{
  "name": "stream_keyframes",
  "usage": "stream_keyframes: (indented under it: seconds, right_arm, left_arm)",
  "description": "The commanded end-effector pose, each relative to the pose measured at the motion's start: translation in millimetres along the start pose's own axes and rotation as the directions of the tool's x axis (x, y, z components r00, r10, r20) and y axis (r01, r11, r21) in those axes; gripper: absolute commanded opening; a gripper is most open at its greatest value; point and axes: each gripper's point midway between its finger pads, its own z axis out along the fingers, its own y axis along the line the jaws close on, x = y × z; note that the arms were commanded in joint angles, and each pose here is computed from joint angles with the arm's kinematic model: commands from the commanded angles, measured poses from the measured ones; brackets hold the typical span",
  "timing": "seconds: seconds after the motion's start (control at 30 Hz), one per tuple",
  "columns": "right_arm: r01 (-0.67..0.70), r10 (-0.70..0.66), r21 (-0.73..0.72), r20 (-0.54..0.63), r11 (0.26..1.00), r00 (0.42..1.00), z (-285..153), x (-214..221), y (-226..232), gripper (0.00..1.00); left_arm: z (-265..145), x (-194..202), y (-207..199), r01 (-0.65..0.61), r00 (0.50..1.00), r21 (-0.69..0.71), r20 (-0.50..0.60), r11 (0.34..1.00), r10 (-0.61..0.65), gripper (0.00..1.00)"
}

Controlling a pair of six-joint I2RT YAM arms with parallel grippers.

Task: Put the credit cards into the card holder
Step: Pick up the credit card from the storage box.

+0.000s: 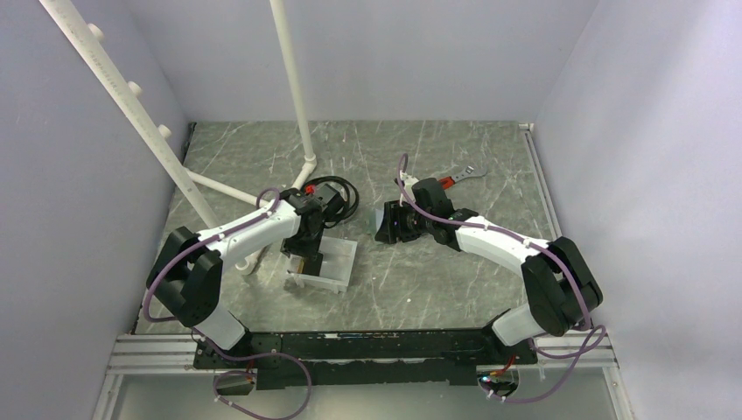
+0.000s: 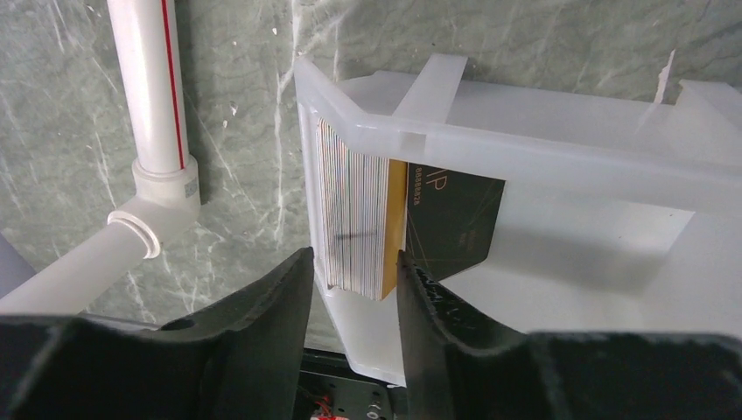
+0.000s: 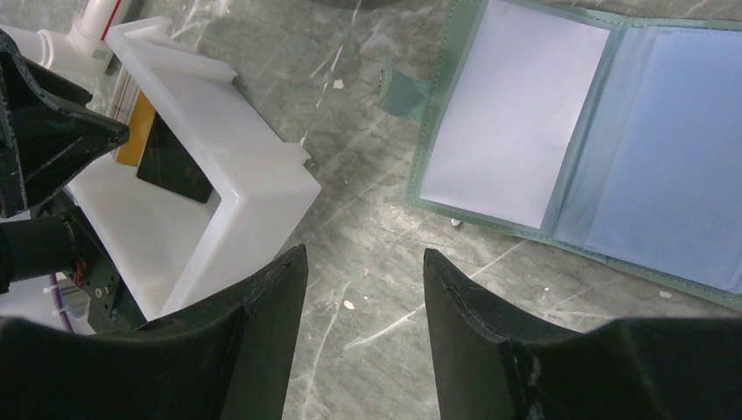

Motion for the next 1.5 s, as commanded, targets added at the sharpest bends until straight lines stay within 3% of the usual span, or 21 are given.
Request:
stream_keyframes:
  seconds: [0.0,0.1,0.27,0.57,0.83,1.03,1.1,1.17,1.2,1.47]
  right_arm:
    - [0.008,-0.008,-0.020,0.030,1.000,1.000,2.0,-7.7,3.3,0.54]
    - [0.008,-0.008,-0.020,0.031,1.000,0.999,2.5,-7.9,3.1,0.54]
    - [0.007,-0.006,-0.032,0.029,0.999,1.000,4.3,-8.3,5.0,0.54]
    - [0.007,-0.006,-0.035,0.033,0.999,0.999,1.9,-7.2,5.1,0.54]
    - [0.002,-0.001,-0.038,0.031,0.999,1.000,2.8,-5.6,4.9,0.54]
    - [-0.002,0.003,-0.037,0.030,0.999,1.000,3.0,-4.6,4.6,0.54]
    - [-0.002,0.003,-0.039,0.029,0.999,1.000,3.3,-4.3,4.6,0.54]
    - [-0.003,0.004,-0.038,0.023,0.999,1.000,3.9,-2.8,4.2,0.54]
    - [-0.004,0.005,-0.037,0.022,0.999,1.000,4.4,-2.2,3.7,0.54]
    - [-0.011,0.012,-0.055,0.019,0.998,1.000,6.6,-2.7,6.4,0.54]
  left_arm:
    - [-14.9,-11.9,-3.6,0.027,0.998,0.043,0.057,0.999,-0.030,0.55]
    - [-11.4,-12.8,-6.4,0.021,0.998,0.043,0.055,0.999,-0.023,0.78]
    - [6.2,-10.4,-18.2,0.003,1.000,0.031,0.016,1.000,-0.004,0.99]
    - [32.7,3.5,-18.2,-0.019,0.999,-0.030,-0.045,0.999,0.017,0.99]
    - [21.2,-1.5,-5.4,-0.012,1.000,-0.098,-0.003,0.995,0.012,0.65]
    - [8.5,-6.2,-8.7,0.005,0.999,-0.055,0.034,0.998,-0.003,0.58]
    - [5.5,-5.6,-6.6,0.004,0.999,-0.061,0.033,0.998,-0.002,0.60]
    - [1.9,-6.0,-4.2,0.003,0.999,-0.067,0.037,0.998,0.000,0.76]
    - [0.6,-5.8,-3.7,0.001,0.999,-0.068,0.038,0.998,0.002,0.79]
    - [2.2,-1.6,-0.5,-0.008,1.000,-0.081,0.029,0.997,0.010,0.81]
